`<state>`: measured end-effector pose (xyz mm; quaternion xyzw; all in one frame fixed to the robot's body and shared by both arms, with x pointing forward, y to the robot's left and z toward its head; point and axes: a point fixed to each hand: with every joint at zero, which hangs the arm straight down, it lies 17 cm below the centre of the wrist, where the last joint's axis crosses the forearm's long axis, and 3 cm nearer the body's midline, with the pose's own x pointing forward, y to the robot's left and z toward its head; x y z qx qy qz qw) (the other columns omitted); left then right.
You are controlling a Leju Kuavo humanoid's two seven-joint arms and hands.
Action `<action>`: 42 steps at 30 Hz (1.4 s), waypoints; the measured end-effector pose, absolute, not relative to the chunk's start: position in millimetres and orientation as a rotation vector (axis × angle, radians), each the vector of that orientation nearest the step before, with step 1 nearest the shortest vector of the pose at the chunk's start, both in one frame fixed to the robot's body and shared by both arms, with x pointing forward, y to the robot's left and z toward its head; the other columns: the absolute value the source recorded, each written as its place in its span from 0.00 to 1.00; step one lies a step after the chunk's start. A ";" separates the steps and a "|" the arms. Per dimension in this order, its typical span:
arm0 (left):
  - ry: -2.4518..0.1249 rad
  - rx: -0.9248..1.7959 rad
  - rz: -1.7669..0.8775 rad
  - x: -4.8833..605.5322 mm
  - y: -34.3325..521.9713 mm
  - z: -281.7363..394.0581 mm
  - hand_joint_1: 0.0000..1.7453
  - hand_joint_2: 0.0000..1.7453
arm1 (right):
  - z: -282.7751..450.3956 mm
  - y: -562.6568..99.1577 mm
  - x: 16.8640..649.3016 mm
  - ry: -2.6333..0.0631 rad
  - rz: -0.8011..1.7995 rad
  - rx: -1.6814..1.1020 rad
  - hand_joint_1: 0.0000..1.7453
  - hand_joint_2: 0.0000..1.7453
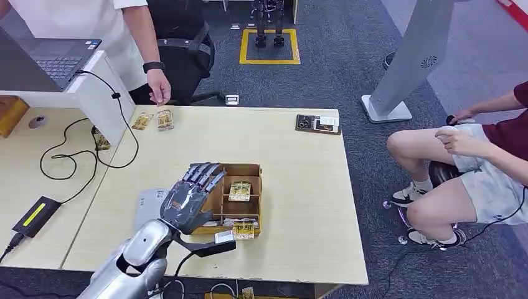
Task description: Pass the card to the sensor for recognition and then transmit it.
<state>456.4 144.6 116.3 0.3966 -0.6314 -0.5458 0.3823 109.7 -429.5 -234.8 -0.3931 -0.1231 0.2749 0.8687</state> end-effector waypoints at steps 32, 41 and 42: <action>-1.534 0.814 -1.470 448.7 182.5 91.9 0.00 1.00 | -234.1 -435.3 99.5 -0.245 0.560 -0.835 0.00 1.00; -1.552 0.820 -1.479 435.3 189.3 97.8 0.00 1.00 | -234.1 -437.9 95.7 -0.238 0.547 -0.837 0.00 1.00; -1.552 0.822 -1.481 434.1 190.7 98.1 0.00 1.00 | -233.8 -438.7 95.5 -0.238 0.545 -0.839 0.00 1.00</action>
